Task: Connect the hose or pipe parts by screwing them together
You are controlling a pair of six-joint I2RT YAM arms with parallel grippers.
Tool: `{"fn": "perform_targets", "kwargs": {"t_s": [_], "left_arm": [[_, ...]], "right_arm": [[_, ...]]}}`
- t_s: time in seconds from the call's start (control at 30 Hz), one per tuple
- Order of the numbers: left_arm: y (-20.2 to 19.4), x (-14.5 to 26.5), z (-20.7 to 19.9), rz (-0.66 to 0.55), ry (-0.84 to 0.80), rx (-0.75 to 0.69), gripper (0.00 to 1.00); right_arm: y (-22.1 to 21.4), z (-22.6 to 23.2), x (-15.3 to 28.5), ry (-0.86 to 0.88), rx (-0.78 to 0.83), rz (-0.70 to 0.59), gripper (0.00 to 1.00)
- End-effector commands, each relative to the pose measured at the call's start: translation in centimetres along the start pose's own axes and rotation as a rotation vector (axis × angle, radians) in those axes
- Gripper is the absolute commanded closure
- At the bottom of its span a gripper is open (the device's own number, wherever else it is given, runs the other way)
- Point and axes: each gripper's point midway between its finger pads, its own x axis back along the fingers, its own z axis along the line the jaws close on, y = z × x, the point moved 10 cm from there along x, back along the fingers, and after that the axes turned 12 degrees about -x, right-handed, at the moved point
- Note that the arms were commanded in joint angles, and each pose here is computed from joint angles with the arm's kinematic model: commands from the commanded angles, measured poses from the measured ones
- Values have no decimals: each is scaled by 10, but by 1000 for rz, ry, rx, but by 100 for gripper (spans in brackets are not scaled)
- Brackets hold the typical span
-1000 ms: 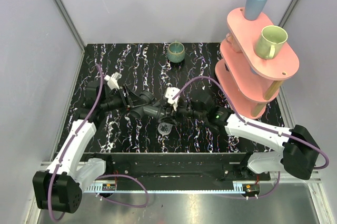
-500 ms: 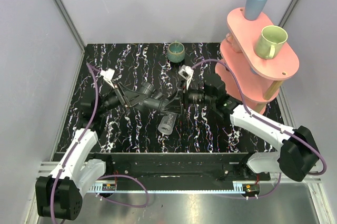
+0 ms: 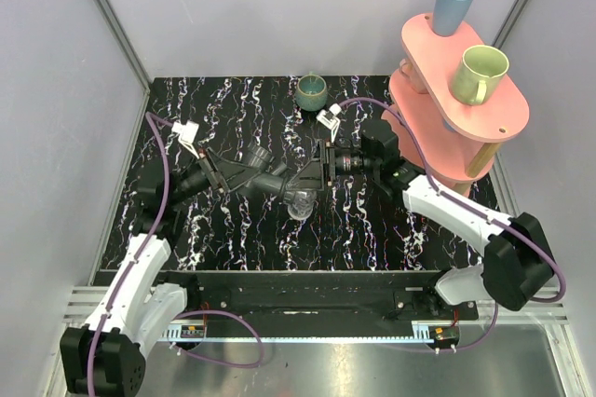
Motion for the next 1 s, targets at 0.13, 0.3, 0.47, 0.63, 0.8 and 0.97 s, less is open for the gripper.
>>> {"fn": "perform_targets", "kwargs": {"t_s": [0.13, 0.3, 0.47, 0.63, 0.8, 0.97], "left_arm": [[20, 1, -22, 115, 148, 17, 100], [23, 0, -20, 130, 235, 111, 100], [30, -1, -18, 137, 342, 131, 100], [32, -3, -11, 154, 383, 225, 100], [34, -5, -11, 120, 372, 267, 100], [35, -5, -11, 130, 371, 287, 100]], "right_arm": [[25, 22, 26, -266, 318, -271, 0], [30, 18, 36, -373, 524, -281, 0], [17, 33, 37, -362, 882, -314, 0], [-11, 46, 22, -238, 1168, -183, 0], [-31, 45, 6, -193, 1237, -117, 0], [-35, 33, 0, -238, 1261, -112, 0]]}}
